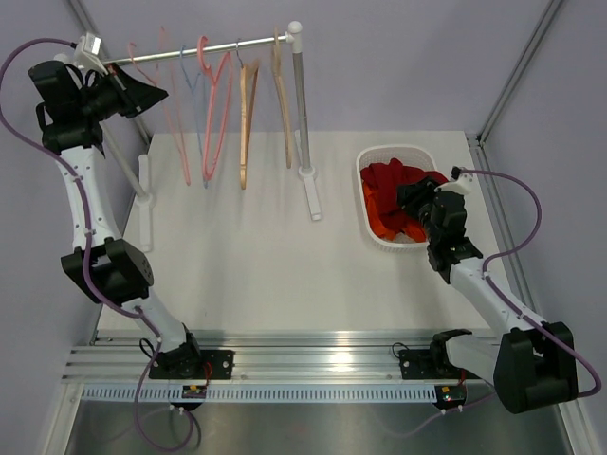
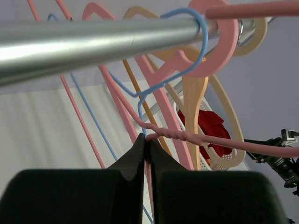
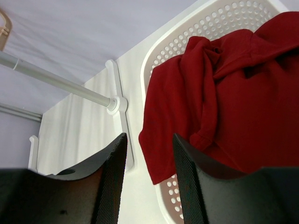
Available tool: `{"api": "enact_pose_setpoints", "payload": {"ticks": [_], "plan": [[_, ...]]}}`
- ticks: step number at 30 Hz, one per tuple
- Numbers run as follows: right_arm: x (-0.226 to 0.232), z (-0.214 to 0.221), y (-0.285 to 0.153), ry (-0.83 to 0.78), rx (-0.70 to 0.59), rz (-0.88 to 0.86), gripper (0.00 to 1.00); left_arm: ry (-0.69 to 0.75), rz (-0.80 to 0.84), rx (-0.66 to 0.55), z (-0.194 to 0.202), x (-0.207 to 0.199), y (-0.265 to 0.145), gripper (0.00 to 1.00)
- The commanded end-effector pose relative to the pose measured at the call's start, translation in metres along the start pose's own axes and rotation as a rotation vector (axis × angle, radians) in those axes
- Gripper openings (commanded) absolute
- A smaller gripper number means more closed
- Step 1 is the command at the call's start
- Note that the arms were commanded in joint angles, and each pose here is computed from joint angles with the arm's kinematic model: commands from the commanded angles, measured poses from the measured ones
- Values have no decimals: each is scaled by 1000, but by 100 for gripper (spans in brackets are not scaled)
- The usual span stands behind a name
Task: Remove the t-shirt from the hanger
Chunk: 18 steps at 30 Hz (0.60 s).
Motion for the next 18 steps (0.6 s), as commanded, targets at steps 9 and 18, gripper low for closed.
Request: {"api": "enact_pose_setpoints", "payload": {"ticks": [9,18], "plan": [[18,-12,-5,-79,-80,-26,51,-53,107,-52,-40,19,23,0],[25,-17,-12,-94,-97,-34,52,-117,46,-45,-25,53,36,0]]}}
Point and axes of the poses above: each gripper's point midway between its finger pads, its own y axis out along the fingers, its own x axis along the line the jaws close on, z = x × y, the point moved 4 cm from there along -y, back along the fingers, and after that the axes turned 13 degrees about -y, right-handed, at the moved point
